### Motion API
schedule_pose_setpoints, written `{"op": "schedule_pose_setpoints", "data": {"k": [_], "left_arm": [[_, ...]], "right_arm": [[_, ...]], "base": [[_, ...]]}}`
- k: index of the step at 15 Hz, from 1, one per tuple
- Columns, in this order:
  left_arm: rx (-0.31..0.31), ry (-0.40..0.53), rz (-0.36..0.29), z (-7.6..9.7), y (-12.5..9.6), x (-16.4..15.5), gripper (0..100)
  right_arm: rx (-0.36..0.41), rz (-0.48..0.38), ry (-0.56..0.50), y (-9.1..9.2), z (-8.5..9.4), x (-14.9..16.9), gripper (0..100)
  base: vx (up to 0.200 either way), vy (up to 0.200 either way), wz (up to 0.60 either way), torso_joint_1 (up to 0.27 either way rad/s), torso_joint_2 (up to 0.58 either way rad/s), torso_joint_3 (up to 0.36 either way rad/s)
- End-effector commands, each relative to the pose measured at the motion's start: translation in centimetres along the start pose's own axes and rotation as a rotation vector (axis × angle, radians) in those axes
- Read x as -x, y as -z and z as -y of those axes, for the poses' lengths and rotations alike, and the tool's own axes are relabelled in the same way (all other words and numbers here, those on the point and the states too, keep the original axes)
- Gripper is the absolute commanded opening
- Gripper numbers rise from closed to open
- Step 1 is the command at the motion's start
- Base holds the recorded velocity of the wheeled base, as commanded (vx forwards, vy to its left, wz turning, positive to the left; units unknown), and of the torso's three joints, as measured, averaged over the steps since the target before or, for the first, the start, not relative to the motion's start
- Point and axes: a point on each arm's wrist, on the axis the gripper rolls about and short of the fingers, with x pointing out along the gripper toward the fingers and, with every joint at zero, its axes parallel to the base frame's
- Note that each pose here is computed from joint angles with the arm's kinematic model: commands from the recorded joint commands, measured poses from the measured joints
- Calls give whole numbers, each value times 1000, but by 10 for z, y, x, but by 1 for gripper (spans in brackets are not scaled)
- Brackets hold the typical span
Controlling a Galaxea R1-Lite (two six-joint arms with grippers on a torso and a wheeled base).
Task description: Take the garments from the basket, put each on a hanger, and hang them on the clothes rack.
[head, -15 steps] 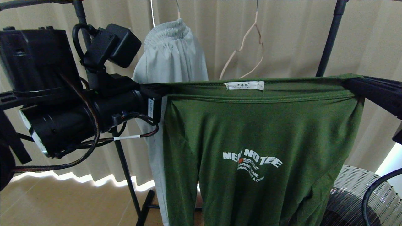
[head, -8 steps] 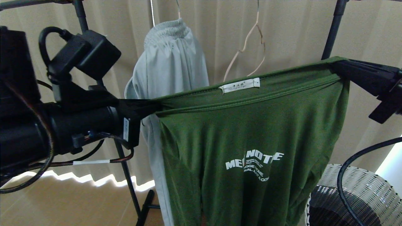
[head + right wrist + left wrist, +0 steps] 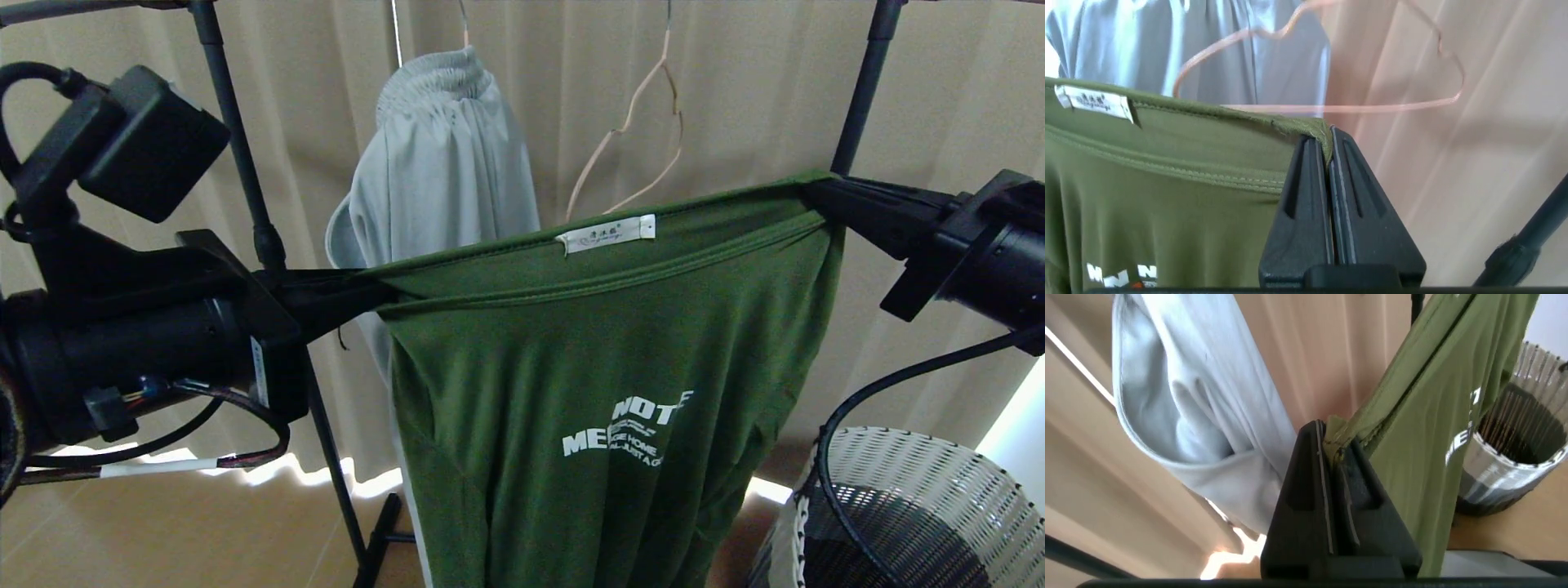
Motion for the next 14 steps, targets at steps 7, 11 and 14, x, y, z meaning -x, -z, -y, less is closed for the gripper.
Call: {"op": "schedule_pose_setpoints", "data": {"k": [7, 11, 14], "left_arm": [[-4, -11, 30, -2, -7, 3, 0], [-5, -11, 28, -2, -7, 2, 0], [-5, -15, 21, -3, -5, 1, 0]], "right_arm": [[3, 9, 3, -3, 0, -1, 0], [1, -9, 3, 1, 0, 0, 100], [-3, -29, 0, 8, -1, 2, 100]], "base": [[0, 0, 0, 0, 0, 0], [0, 0, 0, 0, 0, 0], [0, 0, 0, 0, 0, 0]]}}
